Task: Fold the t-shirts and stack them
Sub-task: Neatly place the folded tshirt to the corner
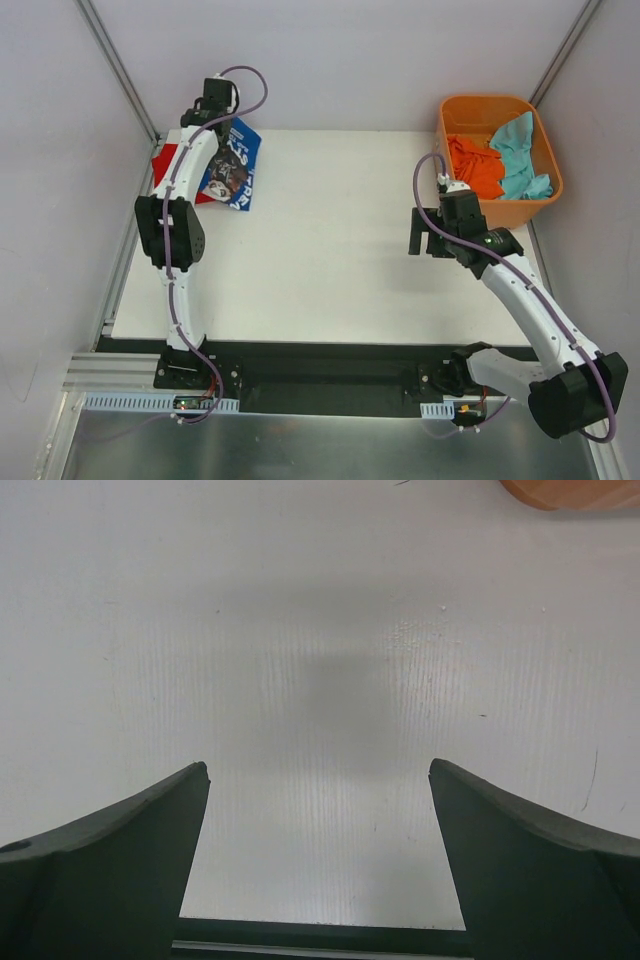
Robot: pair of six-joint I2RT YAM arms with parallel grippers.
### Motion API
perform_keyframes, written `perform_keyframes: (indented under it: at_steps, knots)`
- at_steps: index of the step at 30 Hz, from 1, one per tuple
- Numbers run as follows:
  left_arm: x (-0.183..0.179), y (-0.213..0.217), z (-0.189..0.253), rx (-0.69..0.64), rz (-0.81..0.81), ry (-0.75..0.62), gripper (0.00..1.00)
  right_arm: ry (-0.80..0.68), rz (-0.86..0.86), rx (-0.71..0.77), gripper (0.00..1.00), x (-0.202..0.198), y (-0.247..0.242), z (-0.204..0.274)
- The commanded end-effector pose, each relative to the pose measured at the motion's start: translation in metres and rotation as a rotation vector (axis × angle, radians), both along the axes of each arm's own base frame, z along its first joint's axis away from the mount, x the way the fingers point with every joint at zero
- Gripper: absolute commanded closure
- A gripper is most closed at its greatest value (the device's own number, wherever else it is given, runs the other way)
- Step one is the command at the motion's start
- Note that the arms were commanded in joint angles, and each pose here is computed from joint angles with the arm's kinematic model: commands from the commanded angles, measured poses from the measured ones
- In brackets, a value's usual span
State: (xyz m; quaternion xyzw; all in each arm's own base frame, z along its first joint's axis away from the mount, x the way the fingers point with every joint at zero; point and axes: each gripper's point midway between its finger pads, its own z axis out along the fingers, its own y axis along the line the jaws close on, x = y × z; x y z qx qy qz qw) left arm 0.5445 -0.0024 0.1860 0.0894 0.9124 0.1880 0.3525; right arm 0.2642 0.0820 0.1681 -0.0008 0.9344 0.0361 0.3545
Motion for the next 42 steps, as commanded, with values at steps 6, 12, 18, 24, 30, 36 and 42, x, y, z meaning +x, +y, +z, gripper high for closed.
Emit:
perform_keyframes:
  at_steps: [6,12,18,24,30,36,42]
  knots:
    - [0.025,0.034,0.064,0.070,0.001,-0.145,1.00,0.001,-0.012,-0.027,0.03,0.012,-0.003,-0.004]
    - [0.025,0.029,0.100,0.032,-0.007,-0.235,1.00,-0.010,-0.017,-0.031,0.03,0.010,-0.004,-0.002]
    - [0.018,0.017,0.116,-0.043,-0.041,-0.271,1.00,-0.012,-0.018,-0.031,0.03,0.010,-0.005,-0.002]
    - [0.017,0.021,0.122,-0.030,-0.029,-0.283,1.00,-0.004,-0.020,-0.038,0.03,0.011,-0.005,-0.004]
    - [0.009,0.018,0.148,-0.060,-0.026,-0.342,1.00,-0.013,-0.025,-0.038,0.03,0.012,-0.006,-0.003]
    - [0.004,0.015,0.159,-0.079,-0.046,-0.361,1.00,-0.003,-0.024,-0.041,0.04,0.013,-0.006,-0.006]
    - [0.010,0.025,0.129,-0.072,-0.026,-0.299,1.00,0.004,-0.024,-0.044,0.03,0.012,-0.006,-0.008]
